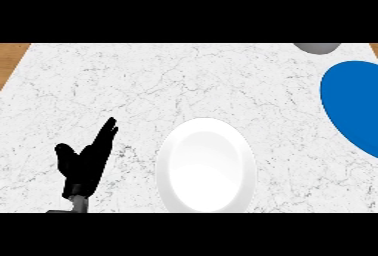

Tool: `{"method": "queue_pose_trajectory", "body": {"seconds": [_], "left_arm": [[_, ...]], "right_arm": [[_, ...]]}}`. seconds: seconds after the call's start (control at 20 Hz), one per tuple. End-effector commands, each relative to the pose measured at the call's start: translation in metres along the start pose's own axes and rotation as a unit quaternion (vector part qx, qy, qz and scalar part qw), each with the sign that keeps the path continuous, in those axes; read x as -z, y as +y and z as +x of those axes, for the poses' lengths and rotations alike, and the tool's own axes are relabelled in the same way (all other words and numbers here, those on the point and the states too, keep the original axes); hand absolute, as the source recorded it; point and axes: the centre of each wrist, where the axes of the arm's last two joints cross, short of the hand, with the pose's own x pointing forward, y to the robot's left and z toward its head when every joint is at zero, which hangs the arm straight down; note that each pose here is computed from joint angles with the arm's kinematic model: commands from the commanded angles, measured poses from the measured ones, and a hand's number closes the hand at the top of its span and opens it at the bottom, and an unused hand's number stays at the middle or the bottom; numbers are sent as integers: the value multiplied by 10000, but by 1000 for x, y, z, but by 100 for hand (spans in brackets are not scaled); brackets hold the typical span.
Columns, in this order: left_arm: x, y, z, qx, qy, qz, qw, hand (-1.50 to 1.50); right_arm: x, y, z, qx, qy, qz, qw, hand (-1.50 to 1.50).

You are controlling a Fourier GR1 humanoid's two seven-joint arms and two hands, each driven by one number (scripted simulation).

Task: Pick the sweet potato from the plate and place it in the plate

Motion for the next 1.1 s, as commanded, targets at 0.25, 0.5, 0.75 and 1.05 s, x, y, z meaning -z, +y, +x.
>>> {"method": "queue_pose_trajectory", "body": {"seconds": [0.25,0.5,0.75,1.05], "left_arm": [[-1,-3,-11,-61,273,9,9996,0],[-4,8,-12,-37,325,153,9993,0],[-5,3,-16,-57,400,96,9991,0],[-1,2,-10,-150,337,126,9992,0]], "right_arm": [[38,34,-53,419,1739,-1037,9784,150],[38,63,-92,442,1974,-1199,9720,150],[41,81,-128,446,2285,-1393,9625,150],[31,109,-172,344,3292,-918,9392,150]]}}
